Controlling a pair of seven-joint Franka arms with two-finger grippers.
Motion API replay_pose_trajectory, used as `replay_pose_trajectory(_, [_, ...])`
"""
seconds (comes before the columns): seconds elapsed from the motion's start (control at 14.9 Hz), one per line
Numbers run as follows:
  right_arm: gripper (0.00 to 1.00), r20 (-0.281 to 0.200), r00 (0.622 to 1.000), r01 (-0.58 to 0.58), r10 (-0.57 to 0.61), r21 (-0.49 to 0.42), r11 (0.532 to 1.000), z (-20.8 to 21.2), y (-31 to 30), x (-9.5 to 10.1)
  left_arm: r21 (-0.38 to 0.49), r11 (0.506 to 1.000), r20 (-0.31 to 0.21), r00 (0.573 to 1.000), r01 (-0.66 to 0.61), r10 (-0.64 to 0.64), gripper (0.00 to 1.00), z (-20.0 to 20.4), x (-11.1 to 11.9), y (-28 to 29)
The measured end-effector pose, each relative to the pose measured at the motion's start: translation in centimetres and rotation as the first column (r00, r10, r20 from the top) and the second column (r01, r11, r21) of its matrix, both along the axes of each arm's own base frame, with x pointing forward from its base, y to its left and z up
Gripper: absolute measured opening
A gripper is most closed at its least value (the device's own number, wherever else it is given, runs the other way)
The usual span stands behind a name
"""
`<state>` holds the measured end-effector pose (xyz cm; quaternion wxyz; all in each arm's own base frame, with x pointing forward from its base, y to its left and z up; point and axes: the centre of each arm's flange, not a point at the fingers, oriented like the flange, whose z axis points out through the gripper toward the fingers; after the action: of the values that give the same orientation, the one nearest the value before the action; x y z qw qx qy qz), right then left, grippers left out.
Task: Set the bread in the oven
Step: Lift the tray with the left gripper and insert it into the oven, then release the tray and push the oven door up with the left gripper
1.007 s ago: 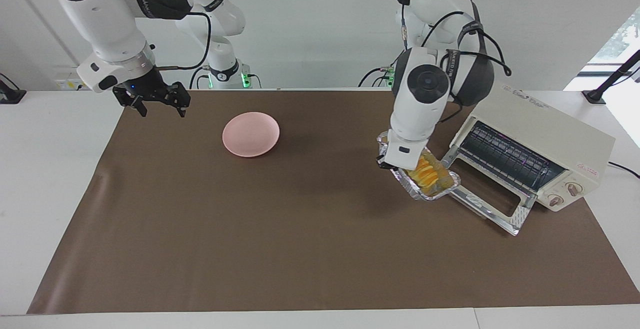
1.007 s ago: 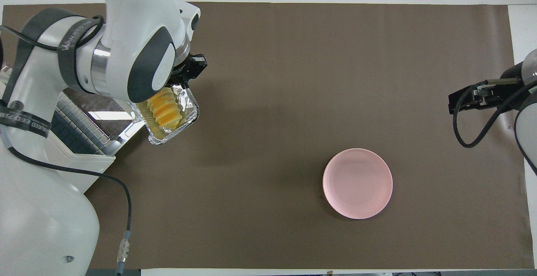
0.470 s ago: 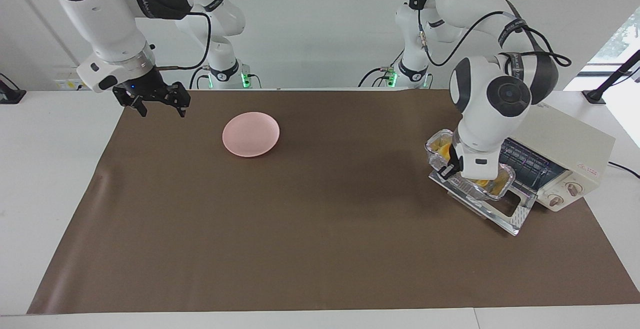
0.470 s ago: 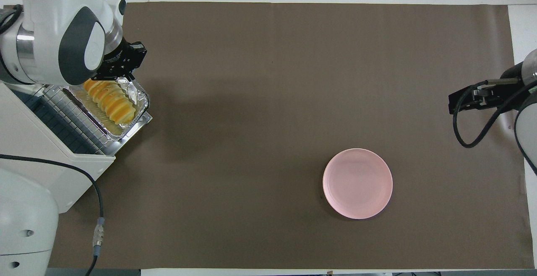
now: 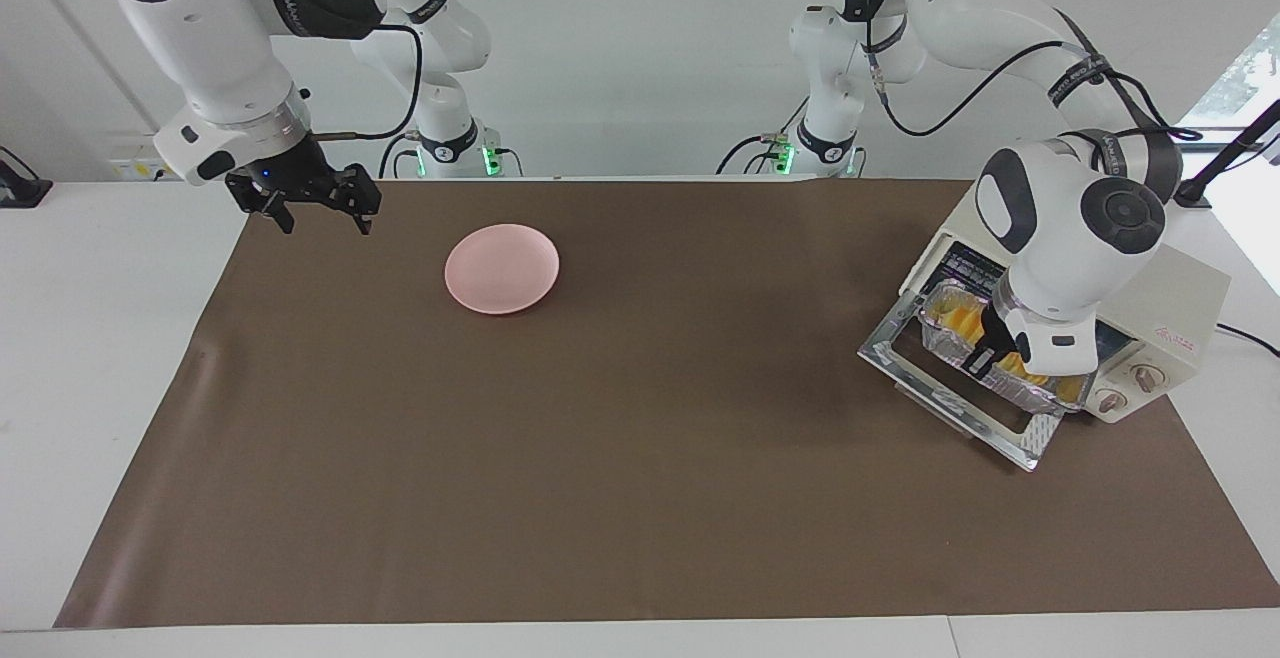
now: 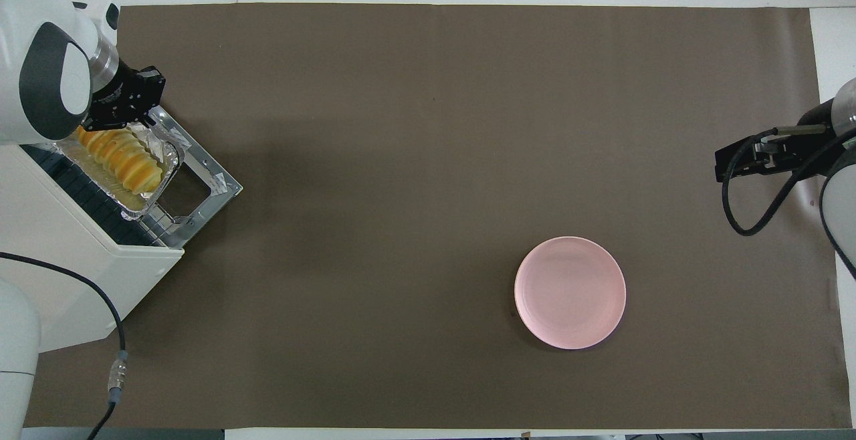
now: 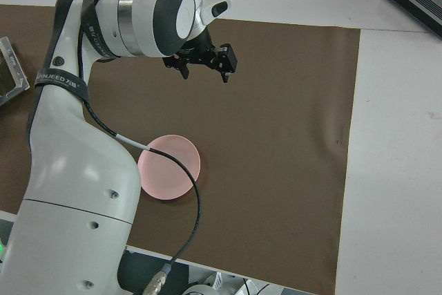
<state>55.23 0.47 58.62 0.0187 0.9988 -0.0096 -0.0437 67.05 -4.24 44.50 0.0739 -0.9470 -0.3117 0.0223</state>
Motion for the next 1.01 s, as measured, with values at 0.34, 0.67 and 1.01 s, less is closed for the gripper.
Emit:
replay_pose_trajectory(0.34, [1.00,0.000,1.000,0.000,0.000,0.000,1.000,0.0,0.0,0.0,-0.010,1.000,-0.046,0.999,-0.019,0.019,0.02,-1.9,-1.4,3.0])
replay_pose_trajectory(0.67, [1.00,0.000,1.000,0.000,0.000,0.000,1.000,0.0,0.0,0.0,-0.030,0.999,-0.076,0.997,-0.033,0.030,0.02,-3.3,-3.2,4.3])
replay_pose_trajectory(1.01, [1.00,0.000,1.000,0.000,0.000,0.000,1.000,0.0,0.0,0.0,-0.007,1.000,-0.094,0.995,-0.020,0.019,0.02,-3.7,-3.9,4.7])
